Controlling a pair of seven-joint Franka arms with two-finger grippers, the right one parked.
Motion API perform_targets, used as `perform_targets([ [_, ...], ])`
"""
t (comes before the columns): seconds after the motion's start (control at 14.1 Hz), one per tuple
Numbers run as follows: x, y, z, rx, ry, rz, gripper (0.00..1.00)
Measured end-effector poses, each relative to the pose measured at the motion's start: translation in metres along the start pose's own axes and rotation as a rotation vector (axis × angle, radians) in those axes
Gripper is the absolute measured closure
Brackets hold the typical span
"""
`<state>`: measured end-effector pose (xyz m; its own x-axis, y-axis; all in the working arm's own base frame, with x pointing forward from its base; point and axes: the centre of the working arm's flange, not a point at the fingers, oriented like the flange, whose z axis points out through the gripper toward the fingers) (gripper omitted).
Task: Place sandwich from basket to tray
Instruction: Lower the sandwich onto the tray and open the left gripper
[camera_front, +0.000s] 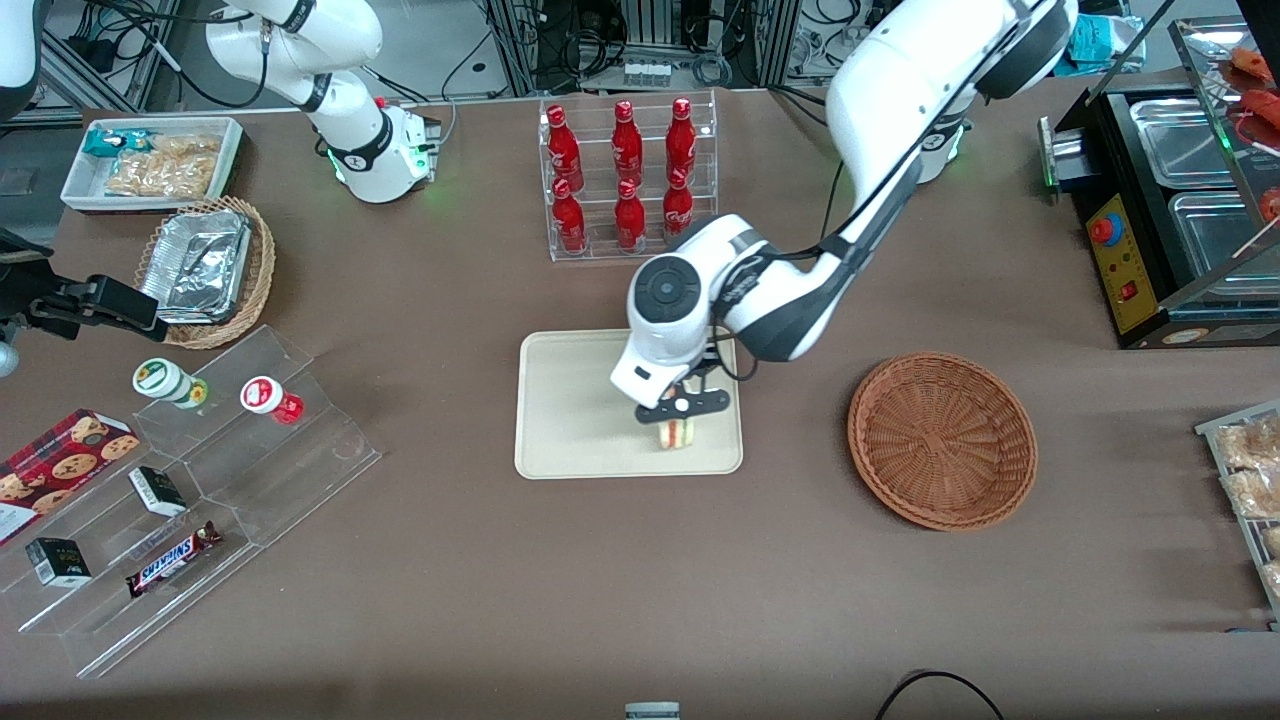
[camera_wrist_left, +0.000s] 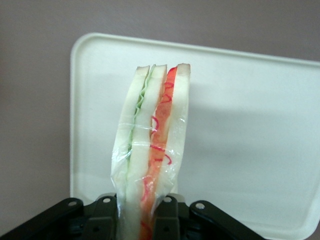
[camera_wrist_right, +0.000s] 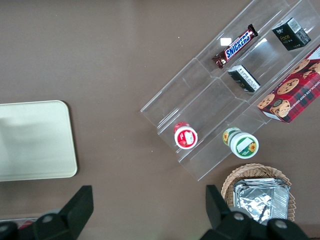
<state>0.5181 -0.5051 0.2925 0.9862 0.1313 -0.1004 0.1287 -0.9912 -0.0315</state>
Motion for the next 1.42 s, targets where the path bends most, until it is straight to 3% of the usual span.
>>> perform_targets([
  [0.5, -0.005, 0.043, 0.059, 0.038, 0.051, 0.083, 0.76],
  [0.78, -0.003, 0.046, 0.069, 0.039, 0.059, 0.092, 0.73],
  [0.92, -0.002, 0.049, 0.061, 0.027, 0.068, 0.092, 0.57],
  [1.13, 0.009, 0.044, 0.007, 0.001, 0.116, 0.070, 0.26],
  [1.28, 0.025, 0.014, -0.054, 0.035, 0.135, 0.032, 0.06],
  [1.35, 0.035, -0.007, -0.084, 0.057, 0.140, 0.025, 0.00],
  [1.42, 0.044, -0.030, -0.112, 0.075, 0.140, 0.022, 0.00],
])
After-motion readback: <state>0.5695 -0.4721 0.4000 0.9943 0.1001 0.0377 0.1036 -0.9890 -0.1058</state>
